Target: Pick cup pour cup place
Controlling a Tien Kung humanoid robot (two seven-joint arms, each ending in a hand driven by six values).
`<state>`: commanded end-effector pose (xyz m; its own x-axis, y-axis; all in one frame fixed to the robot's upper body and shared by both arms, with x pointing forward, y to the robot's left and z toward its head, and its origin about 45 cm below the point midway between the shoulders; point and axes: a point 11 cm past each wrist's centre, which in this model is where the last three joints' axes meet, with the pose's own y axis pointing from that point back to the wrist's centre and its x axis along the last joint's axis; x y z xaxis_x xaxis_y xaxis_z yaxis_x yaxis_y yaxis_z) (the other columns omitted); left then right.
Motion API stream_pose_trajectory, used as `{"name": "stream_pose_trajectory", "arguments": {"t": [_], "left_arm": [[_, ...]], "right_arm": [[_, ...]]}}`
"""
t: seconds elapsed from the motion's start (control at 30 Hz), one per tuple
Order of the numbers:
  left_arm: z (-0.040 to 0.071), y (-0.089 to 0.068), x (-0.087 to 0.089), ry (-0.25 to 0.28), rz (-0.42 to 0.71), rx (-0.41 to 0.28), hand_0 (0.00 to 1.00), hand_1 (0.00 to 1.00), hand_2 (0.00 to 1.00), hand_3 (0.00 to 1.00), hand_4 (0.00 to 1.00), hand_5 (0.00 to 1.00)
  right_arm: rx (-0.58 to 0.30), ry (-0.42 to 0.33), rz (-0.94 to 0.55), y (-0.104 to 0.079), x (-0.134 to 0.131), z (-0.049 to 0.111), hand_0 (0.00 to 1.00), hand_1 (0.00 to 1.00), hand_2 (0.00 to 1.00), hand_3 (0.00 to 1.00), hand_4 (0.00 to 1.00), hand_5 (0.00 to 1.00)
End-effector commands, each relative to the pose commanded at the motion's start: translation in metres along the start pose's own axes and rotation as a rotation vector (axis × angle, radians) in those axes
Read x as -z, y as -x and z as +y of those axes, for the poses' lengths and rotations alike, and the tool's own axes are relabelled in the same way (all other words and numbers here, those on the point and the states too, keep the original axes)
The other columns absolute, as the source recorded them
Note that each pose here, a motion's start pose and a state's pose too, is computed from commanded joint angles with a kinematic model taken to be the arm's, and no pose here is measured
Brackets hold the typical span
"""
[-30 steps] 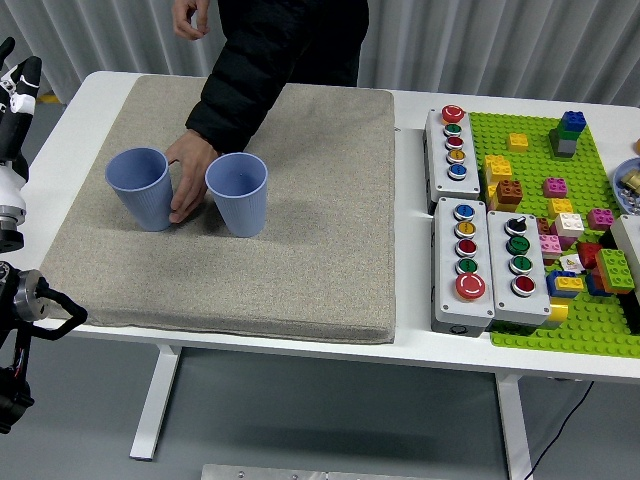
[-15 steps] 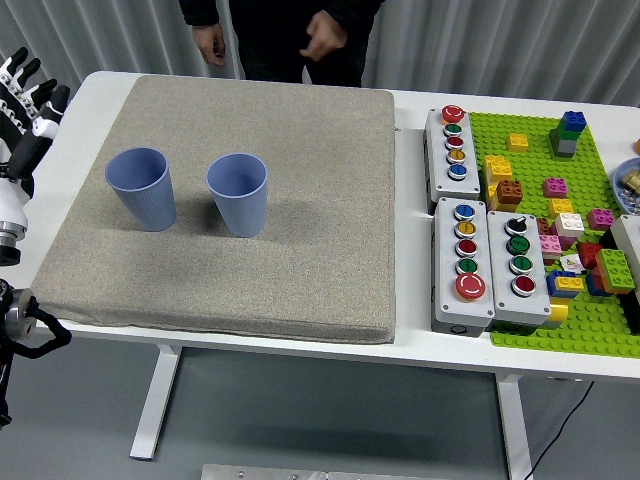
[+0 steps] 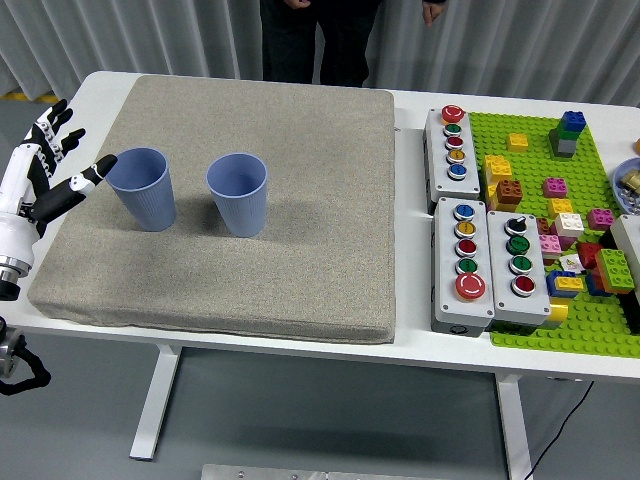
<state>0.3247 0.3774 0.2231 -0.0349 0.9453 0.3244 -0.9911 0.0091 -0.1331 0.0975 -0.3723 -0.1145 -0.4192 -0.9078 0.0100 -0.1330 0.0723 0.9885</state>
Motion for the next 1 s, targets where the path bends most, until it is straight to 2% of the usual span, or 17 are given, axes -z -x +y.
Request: {"name": "stream_pose_trajectory", "arguments": {"t": [0.3, 0.47, 0.7, 0.73, 1.0], "left_arm": [[0.007, 0.008, 0.023, -0.051, 0.035, -0.035, 0.899, 0.896, 0.998, 0.998, 0.985, 0.477], [0.010, 0.013, 0.040, -0.096, 0.065, -0.043, 0.894, 0.890, 0.998, 0.998, 0.998, 0.483], [0.010, 0.019, 0.046, -0.108, 0.109, -0.042, 0.887, 0.901, 0.998, 0.998, 0.998, 0.471], [0.009, 0.021, 0.046, -0.107, 0.111, -0.040, 0.902, 0.969, 0.998, 0.998, 0.998, 0.470], [0.009, 0.025, 0.048, -0.113, 0.123, -0.033, 0.922, 0.998, 0.998, 0.998, 0.998, 0.469]], "right_arm": [[0.006, -0.007, -0.002, 0.003, 0.004, 0.000, 0.679, 0.676, 0.688, 0.643, 0.431, 0.168], [0.008, -0.010, -0.005, 0.004, 0.005, 0.000, 0.679, 0.676, 0.688, 0.644, 0.432, 0.168], [0.009, -0.012, -0.004, 0.004, 0.007, 0.000, 0.679, 0.674, 0.686, 0.644, 0.431, 0.167], [0.009, -0.013, -0.005, 0.004, 0.007, 0.000, 0.680, 0.673, 0.685, 0.643, 0.431, 0.165], [0.010, -0.014, -0.006, 0.005, 0.007, 0.000, 0.679, 0.673, 0.685, 0.642, 0.431, 0.164]]}}
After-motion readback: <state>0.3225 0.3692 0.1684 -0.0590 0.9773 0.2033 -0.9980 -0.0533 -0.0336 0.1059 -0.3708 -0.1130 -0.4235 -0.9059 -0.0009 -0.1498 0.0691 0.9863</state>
